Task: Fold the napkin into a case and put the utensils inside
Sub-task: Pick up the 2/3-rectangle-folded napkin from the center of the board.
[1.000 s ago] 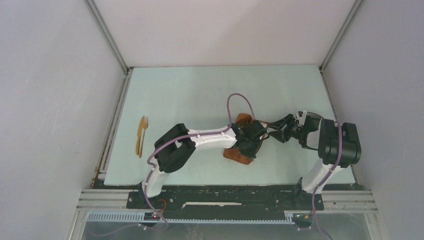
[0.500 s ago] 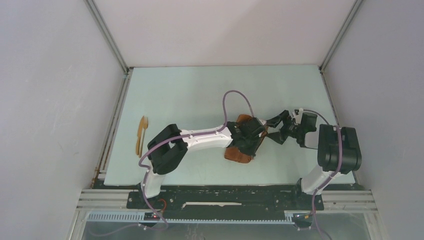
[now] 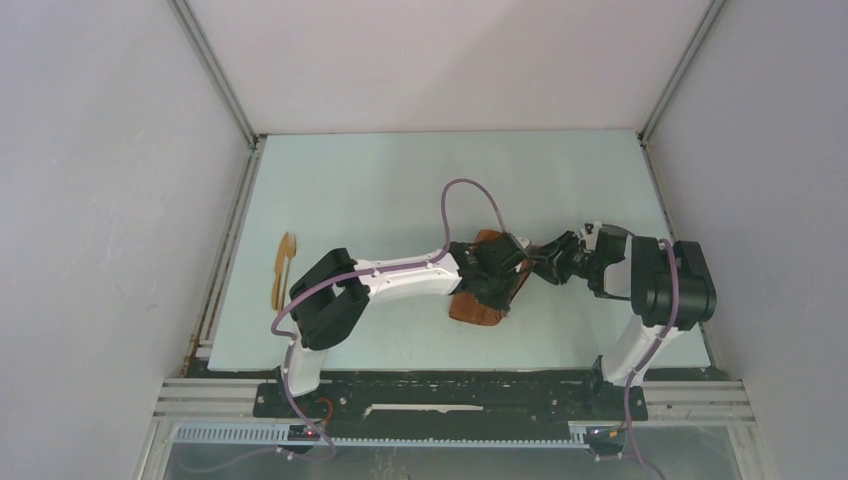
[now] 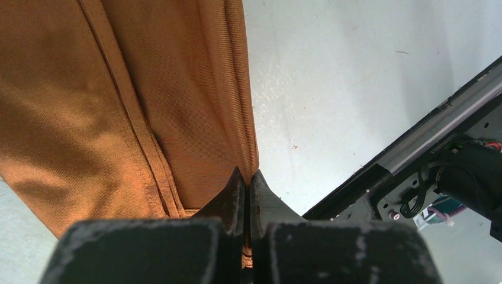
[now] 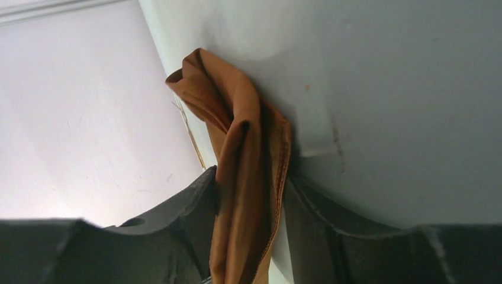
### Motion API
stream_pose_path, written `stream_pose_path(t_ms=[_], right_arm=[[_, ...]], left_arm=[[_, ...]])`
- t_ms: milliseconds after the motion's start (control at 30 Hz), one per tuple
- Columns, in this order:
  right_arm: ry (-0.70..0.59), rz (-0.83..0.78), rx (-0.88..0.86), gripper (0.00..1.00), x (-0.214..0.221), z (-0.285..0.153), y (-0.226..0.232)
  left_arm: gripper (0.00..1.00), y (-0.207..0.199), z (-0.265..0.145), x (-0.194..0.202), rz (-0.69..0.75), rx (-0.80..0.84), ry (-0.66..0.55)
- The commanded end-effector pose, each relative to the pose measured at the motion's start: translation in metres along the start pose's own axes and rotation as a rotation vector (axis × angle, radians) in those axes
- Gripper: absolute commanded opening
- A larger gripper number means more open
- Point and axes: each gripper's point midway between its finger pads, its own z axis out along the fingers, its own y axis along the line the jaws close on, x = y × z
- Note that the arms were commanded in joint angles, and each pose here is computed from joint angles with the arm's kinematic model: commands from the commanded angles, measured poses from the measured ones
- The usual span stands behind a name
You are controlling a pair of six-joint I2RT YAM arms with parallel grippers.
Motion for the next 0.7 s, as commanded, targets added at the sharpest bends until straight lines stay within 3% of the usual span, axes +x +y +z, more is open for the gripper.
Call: stream_pose_path(t_ms=[0,67,200,333,667], right_arm=[[-0.029,0.002,-0.032,0.45,-0.008,0.004,-0.001],[-0.034,-0.012,-0.033,0.35,-0.009,0.004,0.000],[-0.043,-0.040,-0.016,0.27,-0.010,0.001,0.003],[-0.033,-0.067,0.026,0.01,-0.008,-0.001,0.002],[-0.029,-0.214,0.247,0.00,-0.012,-0.003,0.006]], left_arm=[[0.00,-0.012,-0.016,-0.011,-0.017,0.056,-0.044],[0.00,-0.013,-0.016,-0.010,-0.017,0.062,-0.039],[0.00,-0.015,-0.013,-0.008,-0.018,0.077,-0.035],[0.00,-0.018,-0.009,-0.008,-0.021,0.101,-0.033],[0.00,-0.033,-0.002,-0.012,-0.040,0.219,-0.049]])
